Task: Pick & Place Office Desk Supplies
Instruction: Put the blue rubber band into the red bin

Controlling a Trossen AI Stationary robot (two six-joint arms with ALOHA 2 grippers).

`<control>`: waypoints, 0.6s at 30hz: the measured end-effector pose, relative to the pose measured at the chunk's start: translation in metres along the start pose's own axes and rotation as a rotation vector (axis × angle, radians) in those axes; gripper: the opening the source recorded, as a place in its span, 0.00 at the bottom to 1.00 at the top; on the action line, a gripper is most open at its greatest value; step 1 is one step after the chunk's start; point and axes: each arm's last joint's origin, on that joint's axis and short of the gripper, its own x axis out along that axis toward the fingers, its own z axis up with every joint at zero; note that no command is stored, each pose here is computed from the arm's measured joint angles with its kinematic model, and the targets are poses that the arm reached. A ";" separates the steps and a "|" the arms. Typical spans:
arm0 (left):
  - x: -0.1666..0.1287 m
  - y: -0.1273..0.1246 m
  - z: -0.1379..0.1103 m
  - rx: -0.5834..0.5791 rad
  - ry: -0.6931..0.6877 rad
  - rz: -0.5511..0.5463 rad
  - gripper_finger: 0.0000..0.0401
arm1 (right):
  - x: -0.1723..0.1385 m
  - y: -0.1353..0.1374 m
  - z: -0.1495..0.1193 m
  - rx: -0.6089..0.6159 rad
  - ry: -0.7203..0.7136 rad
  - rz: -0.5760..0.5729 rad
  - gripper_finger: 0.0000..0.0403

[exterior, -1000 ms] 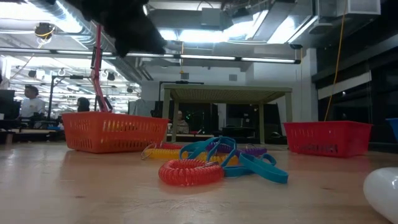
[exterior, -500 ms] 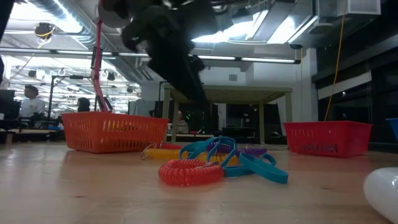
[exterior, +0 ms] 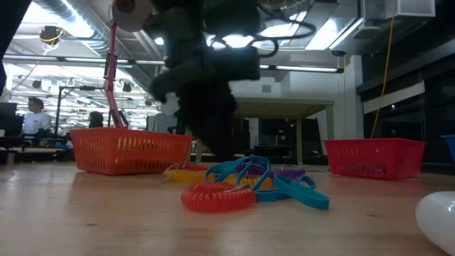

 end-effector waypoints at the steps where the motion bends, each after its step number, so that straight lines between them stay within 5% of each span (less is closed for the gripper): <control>1: 0.000 0.001 0.001 -0.009 -0.007 0.002 0.36 | 0.000 0.000 0.000 -0.001 0.000 0.000 0.57; 18: 0.025 -0.008 -0.005 -0.067 0.032 -0.036 0.36 | 0.000 0.000 -0.001 -0.009 0.001 -0.003 0.57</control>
